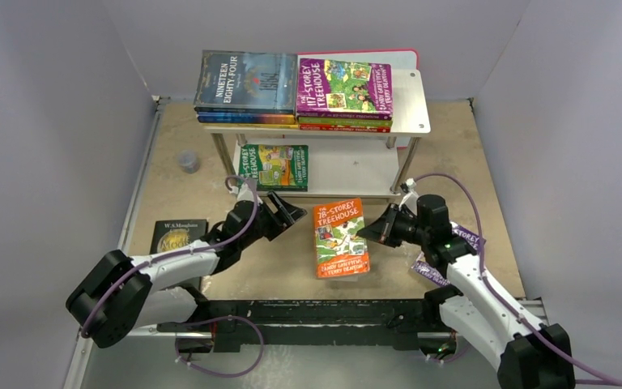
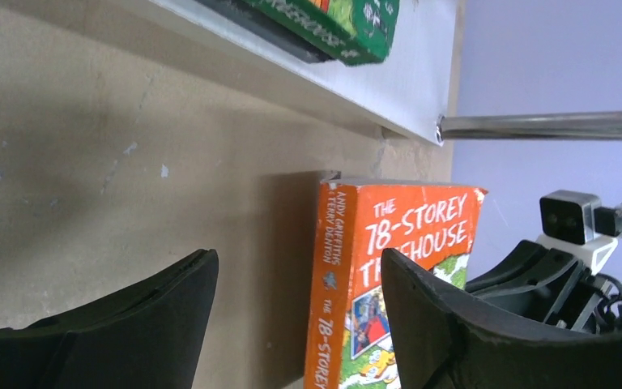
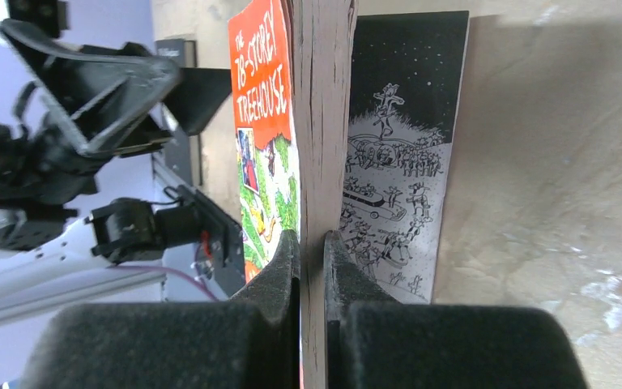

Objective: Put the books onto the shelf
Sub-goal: Pick up the book from the center of the board.

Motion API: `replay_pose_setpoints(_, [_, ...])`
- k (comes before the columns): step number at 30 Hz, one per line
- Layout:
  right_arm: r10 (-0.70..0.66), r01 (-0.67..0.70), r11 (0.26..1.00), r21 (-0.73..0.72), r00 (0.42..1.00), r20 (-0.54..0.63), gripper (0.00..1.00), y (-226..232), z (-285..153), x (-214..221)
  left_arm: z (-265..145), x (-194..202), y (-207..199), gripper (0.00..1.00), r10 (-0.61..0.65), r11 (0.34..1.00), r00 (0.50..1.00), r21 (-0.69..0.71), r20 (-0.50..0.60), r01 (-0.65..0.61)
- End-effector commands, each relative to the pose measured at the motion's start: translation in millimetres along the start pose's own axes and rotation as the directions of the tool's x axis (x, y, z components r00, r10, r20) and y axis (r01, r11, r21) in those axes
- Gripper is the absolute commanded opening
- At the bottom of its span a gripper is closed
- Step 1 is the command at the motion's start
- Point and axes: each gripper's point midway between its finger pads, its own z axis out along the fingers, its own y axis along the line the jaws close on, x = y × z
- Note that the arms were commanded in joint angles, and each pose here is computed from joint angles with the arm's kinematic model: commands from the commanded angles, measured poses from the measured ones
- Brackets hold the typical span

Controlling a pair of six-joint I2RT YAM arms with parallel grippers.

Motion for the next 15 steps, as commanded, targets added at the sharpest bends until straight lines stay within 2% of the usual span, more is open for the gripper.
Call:
replay_pose_setpoints(1, [-0.080, 0.091, 0.967, -0.239, 0.995, 0.057, 0.00, 74, -21, -25, -12, 1, -39, 0.73, -0.005, 0.976, 1.000, 0.216, -0.022, 0.010])
replay_pose_setpoints(9, [-0.153, 0.175, 0.937, -0.303, 0.984, 0.097, 0.00, 84, -20, -31, -48, 17, -84, 0.74, 0.027, 0.876, 0.992, 0.481, -0.122, 0.035])
replay_pose_setpoints(15, [-0.214, 0.235, 0.897, -0.374, 0.972, 0.098, 0.00, 96, -22, -29, -50, 25, -93, 0.74, 0.052, 0.865, 0.982, 0.500, -0.182, 0.047])
